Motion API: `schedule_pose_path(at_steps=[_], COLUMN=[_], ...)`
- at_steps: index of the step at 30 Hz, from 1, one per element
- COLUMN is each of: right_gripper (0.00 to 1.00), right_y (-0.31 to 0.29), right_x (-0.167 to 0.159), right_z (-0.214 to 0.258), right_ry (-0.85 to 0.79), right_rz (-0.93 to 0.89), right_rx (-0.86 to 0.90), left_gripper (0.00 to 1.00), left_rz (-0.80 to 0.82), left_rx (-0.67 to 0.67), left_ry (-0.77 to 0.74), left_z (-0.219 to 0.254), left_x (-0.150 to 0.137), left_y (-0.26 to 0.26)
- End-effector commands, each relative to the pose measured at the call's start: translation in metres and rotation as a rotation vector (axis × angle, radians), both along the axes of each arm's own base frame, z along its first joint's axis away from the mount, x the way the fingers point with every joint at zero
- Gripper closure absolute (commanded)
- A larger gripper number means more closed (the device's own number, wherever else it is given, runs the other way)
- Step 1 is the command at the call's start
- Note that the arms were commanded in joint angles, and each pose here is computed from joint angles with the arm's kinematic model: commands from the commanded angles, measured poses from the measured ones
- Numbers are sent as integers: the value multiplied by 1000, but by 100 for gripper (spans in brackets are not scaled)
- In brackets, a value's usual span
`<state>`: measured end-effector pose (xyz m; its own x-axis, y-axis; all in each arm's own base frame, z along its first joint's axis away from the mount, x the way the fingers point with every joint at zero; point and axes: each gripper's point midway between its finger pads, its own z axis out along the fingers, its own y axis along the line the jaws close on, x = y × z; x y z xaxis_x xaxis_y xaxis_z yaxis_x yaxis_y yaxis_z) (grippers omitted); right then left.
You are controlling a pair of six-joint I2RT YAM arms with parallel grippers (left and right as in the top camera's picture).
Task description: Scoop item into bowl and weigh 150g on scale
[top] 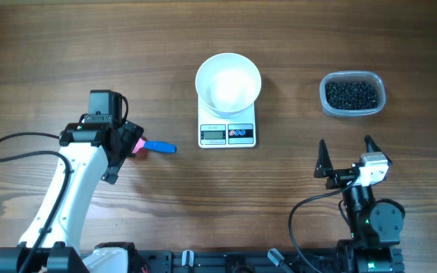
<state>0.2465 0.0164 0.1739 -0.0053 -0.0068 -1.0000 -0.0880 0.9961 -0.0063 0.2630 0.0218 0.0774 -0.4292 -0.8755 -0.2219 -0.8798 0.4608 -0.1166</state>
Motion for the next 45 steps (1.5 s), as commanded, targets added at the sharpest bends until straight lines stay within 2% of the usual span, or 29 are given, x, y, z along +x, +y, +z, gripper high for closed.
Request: schedule_pose_path(at_steps=[1, 15, 21, 24, 28, 39, 45], right_gripper=[0, 0, 0, 0, 0, 0, 0], right_y=[1, 1, 1, 1, 1, 1, 1], right_x=[0, 0, 0, 0, 0, 0, 0], right_z=[1, 1, 1, 1, 1, 1, 1], right_ry=[-9, -9, -9, -9, -9, -9, -9], right_rz=[6, 6, 6, 6, 6, 6, 6], right_rx=[-17, -17, -16, -17, -17, -17, -17], left_gripper=[0, 1, 2, 3, 11, 12, 17], left_rz=[-50, -80, -68, -66, -64, -57, -52], left_rx=[43, 65, 128, 130, 130, 149, 150], left_ry=[16, 25, 69, 41, 12, -27, -97], left_z=[-2, -2, -14, -17, -17, -38, -46], left_x=[-1, -2, -15, -10, -4, -3, 7], left_y=[4, 7, 18, 18, 18, 21, 21])
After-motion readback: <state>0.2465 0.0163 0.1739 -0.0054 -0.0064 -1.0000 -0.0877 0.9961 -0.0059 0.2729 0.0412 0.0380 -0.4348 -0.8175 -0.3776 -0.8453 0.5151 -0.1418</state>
